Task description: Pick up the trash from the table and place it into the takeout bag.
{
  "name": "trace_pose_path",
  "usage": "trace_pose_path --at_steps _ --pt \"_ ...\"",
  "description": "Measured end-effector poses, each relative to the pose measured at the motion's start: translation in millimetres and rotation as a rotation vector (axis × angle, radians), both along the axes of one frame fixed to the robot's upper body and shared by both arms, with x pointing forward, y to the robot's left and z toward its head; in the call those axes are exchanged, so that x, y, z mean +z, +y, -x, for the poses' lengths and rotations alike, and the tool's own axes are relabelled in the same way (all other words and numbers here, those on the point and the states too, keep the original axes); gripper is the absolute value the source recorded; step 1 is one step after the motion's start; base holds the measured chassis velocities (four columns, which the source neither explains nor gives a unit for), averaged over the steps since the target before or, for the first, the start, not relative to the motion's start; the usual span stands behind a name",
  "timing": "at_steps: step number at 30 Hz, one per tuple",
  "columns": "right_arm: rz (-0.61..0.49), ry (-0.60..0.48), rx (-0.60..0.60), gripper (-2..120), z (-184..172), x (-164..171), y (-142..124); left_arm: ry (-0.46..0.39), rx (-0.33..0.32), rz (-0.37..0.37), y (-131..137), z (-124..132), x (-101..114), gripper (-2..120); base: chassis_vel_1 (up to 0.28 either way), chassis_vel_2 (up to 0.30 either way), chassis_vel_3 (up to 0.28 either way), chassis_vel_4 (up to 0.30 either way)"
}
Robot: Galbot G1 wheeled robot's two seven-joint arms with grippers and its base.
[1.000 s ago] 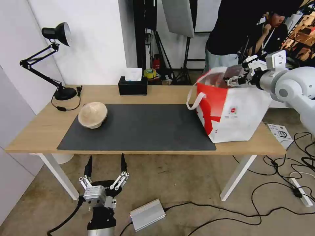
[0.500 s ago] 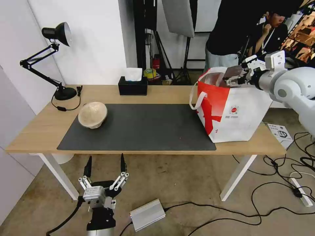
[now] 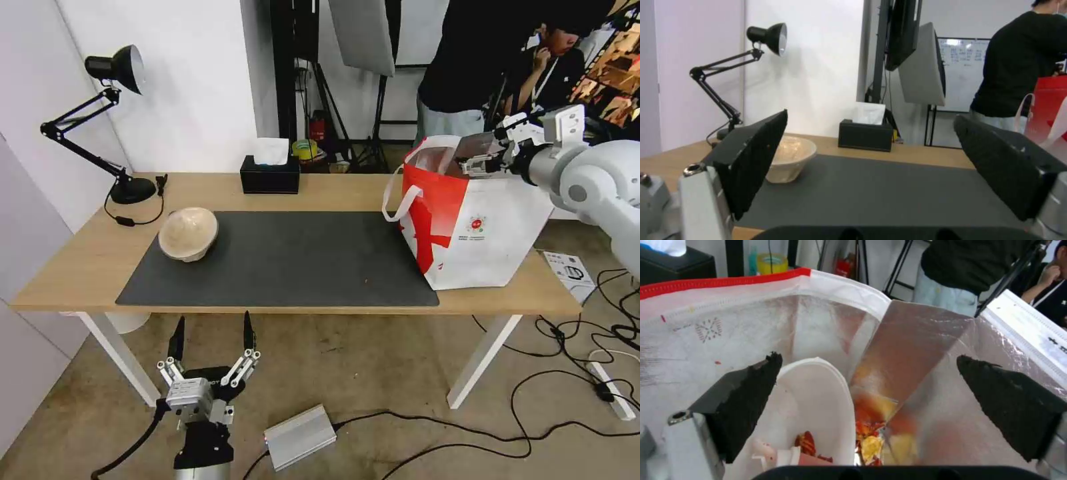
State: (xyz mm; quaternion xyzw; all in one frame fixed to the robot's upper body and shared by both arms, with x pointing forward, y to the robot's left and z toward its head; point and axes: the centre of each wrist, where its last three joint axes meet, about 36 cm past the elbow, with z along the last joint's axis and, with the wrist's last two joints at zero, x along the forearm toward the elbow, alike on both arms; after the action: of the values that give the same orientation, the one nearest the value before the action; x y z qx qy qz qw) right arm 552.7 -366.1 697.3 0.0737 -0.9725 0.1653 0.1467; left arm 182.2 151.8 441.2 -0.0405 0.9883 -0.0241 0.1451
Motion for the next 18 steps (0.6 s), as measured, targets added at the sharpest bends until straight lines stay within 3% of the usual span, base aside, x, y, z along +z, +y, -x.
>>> trace_pose_path --at_steps 4,7,14,18 --pt "-0.032 -0.038 -0.003 100 4 0 -1 -0.002 0.000 0.000 0 0 1 100 0.000 0.000 0.000 0.000" --pt "-0.092 -0.139 -0.032 100 15 -6 7 -0.003 0.001 -0.001 0 0 1 100 0.000 0.000 0.000 0.000" --pt "-0.145 -0.240 -0.055 100 32 -25 16 -0.004 0.000 -0.002 0 0 1 100 0.000 0.000 0.000 0.000" --pt "-0.184 -0.357 -0.079 100 51 -42 24 -0.003 -0.002 -0.004 0 2 2 100 0.000 0.000 0.000 0.000"
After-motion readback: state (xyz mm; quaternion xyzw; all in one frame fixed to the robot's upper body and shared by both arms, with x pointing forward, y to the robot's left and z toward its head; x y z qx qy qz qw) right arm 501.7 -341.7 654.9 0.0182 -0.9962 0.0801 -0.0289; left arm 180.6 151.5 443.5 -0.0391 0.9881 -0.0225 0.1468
